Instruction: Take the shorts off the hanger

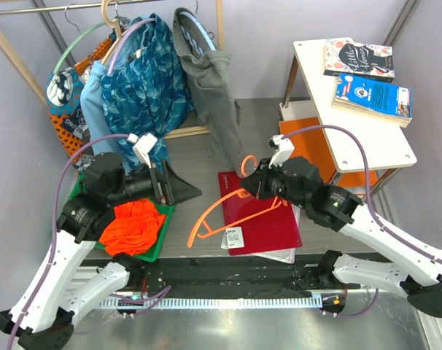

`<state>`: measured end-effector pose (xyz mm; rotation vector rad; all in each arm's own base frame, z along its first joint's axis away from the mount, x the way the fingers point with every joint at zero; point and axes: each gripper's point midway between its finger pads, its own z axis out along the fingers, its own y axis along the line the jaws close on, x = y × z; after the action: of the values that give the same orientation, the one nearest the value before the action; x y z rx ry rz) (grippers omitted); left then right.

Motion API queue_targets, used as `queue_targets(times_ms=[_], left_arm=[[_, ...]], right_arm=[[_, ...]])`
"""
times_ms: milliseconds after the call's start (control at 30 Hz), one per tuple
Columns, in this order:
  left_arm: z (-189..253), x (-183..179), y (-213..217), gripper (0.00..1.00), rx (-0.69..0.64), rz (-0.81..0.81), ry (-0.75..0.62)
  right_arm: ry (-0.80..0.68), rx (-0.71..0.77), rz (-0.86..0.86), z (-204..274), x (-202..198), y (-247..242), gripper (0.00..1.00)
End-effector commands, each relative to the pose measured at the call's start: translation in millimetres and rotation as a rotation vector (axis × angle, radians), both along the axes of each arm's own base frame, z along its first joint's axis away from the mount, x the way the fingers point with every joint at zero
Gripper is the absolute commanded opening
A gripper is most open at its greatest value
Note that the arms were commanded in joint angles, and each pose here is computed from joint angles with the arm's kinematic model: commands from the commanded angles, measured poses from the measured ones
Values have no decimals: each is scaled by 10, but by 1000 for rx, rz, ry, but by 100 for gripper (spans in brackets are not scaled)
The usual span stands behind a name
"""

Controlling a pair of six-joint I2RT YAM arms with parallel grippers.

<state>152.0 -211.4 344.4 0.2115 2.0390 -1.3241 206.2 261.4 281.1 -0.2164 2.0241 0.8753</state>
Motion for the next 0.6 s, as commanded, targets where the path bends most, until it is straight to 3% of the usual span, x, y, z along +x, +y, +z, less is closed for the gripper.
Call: queue_targets(times_ms=[0, 233, 567], left_arm=[[67, -100, -23, 90, 56, -43, -135], [-280, -76, 20, 87, 227, -44, -171], [-480, -211, -39, 81, 230, -144, -184]], right_arm=[[-9, -63, -36, -1, 87, -53, 1], [23, -52, -129, 20, 243, -37, 1], [80, 5, -277, 26, 465, -34, 1]])
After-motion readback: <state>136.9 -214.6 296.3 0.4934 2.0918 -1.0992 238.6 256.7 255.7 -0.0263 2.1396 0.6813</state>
